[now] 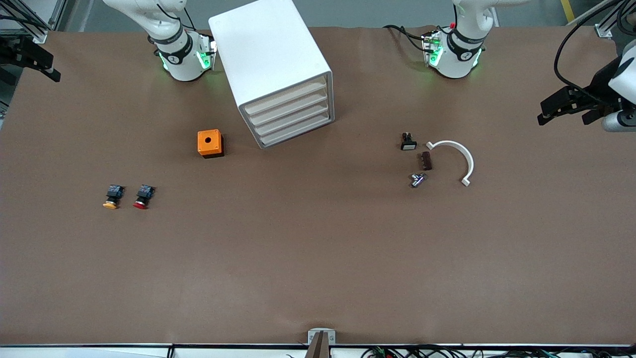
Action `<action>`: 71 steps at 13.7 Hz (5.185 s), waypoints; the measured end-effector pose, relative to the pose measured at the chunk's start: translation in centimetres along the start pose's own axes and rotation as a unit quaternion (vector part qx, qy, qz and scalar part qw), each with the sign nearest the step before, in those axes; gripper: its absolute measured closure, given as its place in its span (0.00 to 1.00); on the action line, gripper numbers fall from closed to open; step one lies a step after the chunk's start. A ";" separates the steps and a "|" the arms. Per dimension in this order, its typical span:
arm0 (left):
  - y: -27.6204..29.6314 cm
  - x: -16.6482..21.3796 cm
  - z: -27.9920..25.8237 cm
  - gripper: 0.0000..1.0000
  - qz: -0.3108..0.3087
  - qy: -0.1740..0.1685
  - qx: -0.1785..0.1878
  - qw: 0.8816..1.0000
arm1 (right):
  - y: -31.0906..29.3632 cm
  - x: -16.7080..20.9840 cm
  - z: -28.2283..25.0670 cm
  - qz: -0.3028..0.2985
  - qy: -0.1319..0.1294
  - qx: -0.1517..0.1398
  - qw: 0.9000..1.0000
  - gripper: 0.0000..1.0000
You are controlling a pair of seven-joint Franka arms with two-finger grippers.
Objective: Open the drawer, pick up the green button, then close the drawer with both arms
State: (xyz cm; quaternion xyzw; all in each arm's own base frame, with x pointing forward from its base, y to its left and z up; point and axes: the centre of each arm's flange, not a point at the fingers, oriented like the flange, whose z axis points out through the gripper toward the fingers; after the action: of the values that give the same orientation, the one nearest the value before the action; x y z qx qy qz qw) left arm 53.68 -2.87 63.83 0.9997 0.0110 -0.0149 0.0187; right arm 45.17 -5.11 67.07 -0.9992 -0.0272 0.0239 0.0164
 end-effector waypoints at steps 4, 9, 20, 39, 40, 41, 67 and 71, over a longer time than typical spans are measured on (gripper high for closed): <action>-0.1 0.0 0.0 0.00 -0.001 0.000 0.000 1.000 | 0.0 0.0 -0.1 0.021 0.001 0.000 1.000 0.00; -0.2 0.2 0.3 0.00 -0.002 -0.004 0.002 1.000 | 0.0 0.0 -0.3 0.031 0.004 0.000 1.000 0.00; 0.5 6.2 11.7 0.00 0.003 -0.082 0.001 0.997 | 0.0 0.2 -0.6 0.030 0.017 -0.002 0.999 0.00; 18.4 8.0 24.9 0.00 -0.359 -0.269 -0.149 0.881 | 0.0 0.3 -0.6 0.030 0.018 -0.002 0.999 0.00; 19.8 7.9 25.4 0.00 -0.384 -0.282 -0.142 0.867 | 0.0 0.3 -0.6 0.030 0.018 -0.002 0.999 0.00; 21.1 7.7 26.1 0.00 -0.406 -0.294 -0.132 0.855 | 0.0 0.3 -0.6 0.030 0.018 -0.002 0.999 0.00; 38.3 -1.0 48.9 0.00 -0.662 -0.533 0.227 0.476 | -0.2 0.2 -0.5 0.027 0.013 -0.002 1.000 0.00; 40.1 -3.4 50.6 0.00 -0.655 -0.528 0.260 0.474 | -0.2 0.2 -0.5 0.027 0.013 -0.002 1.000 0.00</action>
State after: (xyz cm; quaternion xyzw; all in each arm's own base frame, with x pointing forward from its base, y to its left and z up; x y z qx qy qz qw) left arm 49.66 -44.95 14.91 0.4636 0.6461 -0.5501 -0.2550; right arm 45.38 -4.91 67.56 -0.9998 0.0002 0.0113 0.0139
